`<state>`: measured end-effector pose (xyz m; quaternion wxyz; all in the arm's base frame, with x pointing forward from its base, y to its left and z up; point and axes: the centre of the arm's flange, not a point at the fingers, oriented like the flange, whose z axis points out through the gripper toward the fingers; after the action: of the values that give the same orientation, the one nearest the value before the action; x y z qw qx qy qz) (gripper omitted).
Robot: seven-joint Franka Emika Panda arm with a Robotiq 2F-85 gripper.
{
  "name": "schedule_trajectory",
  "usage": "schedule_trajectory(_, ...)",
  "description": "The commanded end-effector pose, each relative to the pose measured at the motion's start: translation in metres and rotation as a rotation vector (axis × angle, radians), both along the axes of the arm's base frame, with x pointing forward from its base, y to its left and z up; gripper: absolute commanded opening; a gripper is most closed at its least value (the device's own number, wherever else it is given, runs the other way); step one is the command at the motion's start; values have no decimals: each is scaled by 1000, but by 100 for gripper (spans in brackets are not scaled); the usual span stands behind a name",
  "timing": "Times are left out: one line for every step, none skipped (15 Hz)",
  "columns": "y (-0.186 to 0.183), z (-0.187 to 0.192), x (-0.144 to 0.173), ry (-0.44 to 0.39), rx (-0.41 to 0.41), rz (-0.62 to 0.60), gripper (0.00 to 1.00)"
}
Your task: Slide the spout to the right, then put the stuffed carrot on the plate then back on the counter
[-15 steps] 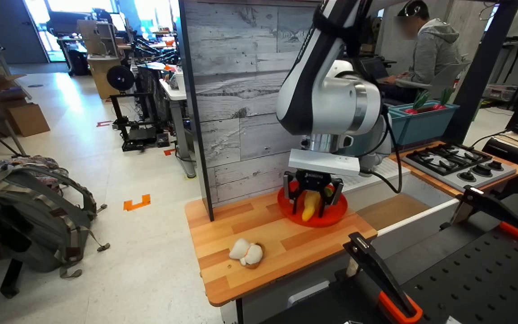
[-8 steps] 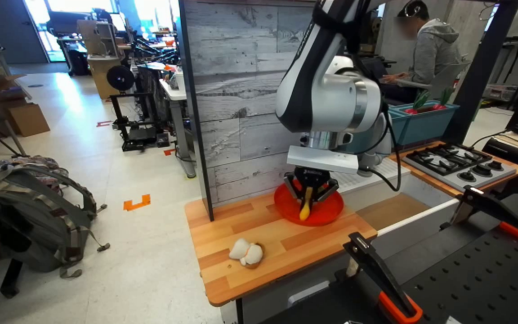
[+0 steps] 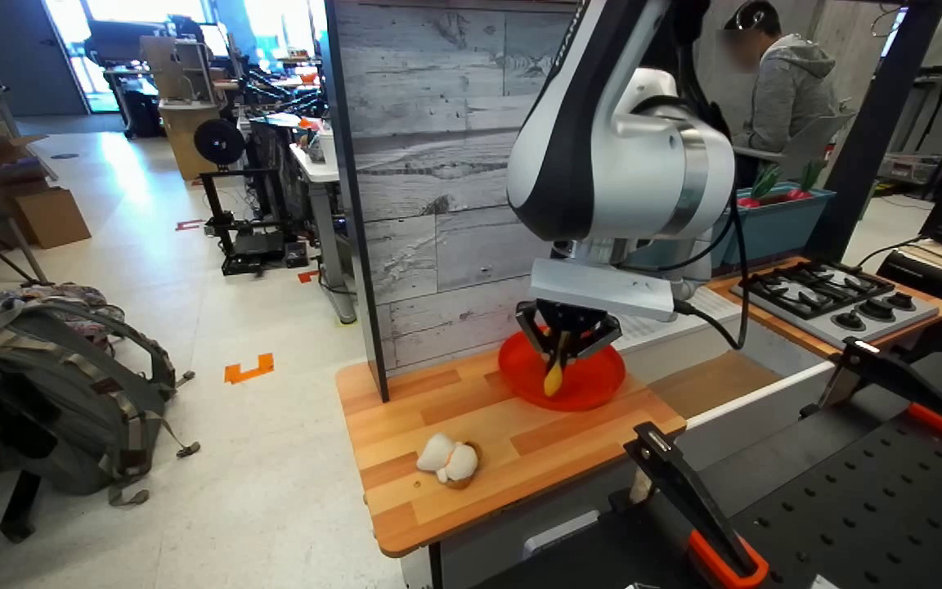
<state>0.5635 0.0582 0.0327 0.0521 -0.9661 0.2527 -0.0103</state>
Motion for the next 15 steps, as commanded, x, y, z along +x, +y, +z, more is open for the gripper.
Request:
schedule_trajectory(31,40,-22,-14,11,95,2)
schedule_trajectory(42,43,-22,-16,10,120,2)
schedule_trajectory(53,45,-21,-15,11,147,2)
schedule_trajectory(66,46,-20,-21,11,176,2)
schedule_trajectory(78,45,-18,-28,15,204,2)
schedule_trajectory(91,43,-17,-32,19,228,2)
schedule_trajectory(101,40,-16,-32,24,252,2)
schedule_trajectory(110,35,-15,-33,31,274,2)
schedule_trajectory(117,31,-15,-32,33,291,2)
schedule_trajectory(122,27,-14,-31,38,307,2)
schedule_trajectory(124,24,-12,-32,44,319,2)
schedule_trajectory(125,21,-9,-36,50,321,2)
schedule_trajectory(124,18,-6,-34,53,319,2)
schedule_trajectory(123,14,-2,-32,55,318,2)
schedule_trajectory(121,10,2,-32,56,313,2)
